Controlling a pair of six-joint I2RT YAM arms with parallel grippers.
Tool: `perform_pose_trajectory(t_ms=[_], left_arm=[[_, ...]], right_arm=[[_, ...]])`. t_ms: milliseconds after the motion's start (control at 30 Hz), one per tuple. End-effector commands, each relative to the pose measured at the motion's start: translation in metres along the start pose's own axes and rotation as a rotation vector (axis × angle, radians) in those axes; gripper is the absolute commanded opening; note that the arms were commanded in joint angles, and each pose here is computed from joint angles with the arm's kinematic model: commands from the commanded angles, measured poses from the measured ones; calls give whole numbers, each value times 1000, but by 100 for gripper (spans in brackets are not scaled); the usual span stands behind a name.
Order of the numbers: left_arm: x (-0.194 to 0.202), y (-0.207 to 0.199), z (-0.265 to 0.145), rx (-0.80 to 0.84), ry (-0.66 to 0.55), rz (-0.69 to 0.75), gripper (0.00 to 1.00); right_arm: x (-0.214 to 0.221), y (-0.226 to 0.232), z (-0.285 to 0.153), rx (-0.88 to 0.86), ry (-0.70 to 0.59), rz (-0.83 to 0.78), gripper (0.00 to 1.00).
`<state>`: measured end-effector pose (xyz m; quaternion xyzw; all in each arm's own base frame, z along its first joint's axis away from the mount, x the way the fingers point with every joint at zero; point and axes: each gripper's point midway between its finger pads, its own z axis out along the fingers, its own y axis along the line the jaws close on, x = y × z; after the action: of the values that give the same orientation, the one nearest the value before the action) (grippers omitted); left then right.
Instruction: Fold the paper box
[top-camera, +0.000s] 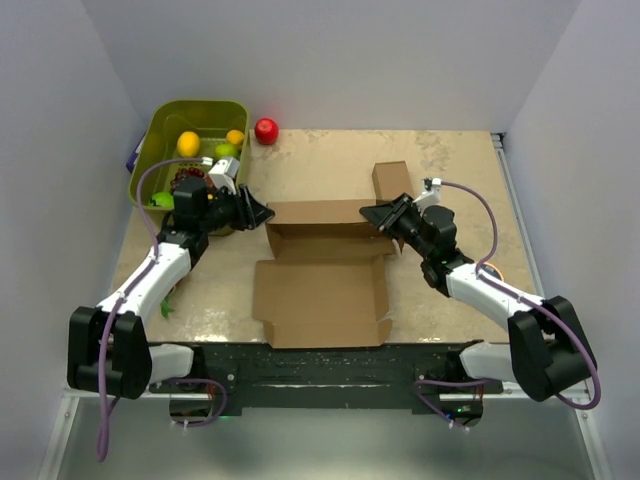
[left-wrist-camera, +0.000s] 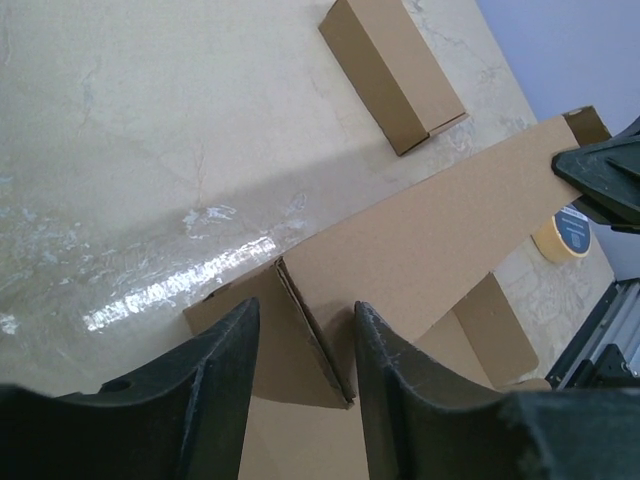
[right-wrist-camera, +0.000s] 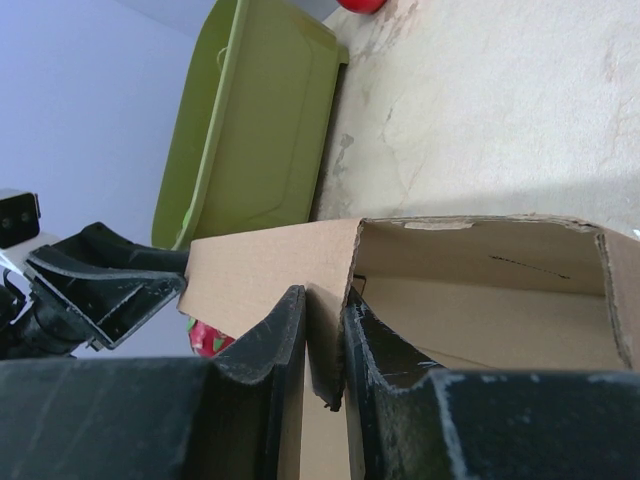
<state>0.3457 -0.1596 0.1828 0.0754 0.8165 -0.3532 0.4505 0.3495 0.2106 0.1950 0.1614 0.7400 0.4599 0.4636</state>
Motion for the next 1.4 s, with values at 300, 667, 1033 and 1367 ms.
perform_pose_trajectory(t_ms=[300,667,1033,1367], left_arm=[[60,34,-1,-127,190,-83,31],[54,35,-1,-141,172,-77,31],[55,37,1,-147,179,-81,31],[53,37,-1,-153,167,-71,31]], right_arm=[[-21,5,3,14,-55,-80,15],[-39,19,-42,124,-21,-317,73],[6,0,-101,215,112,-422,43],[96,-37,-97,324,380,-503,27]])
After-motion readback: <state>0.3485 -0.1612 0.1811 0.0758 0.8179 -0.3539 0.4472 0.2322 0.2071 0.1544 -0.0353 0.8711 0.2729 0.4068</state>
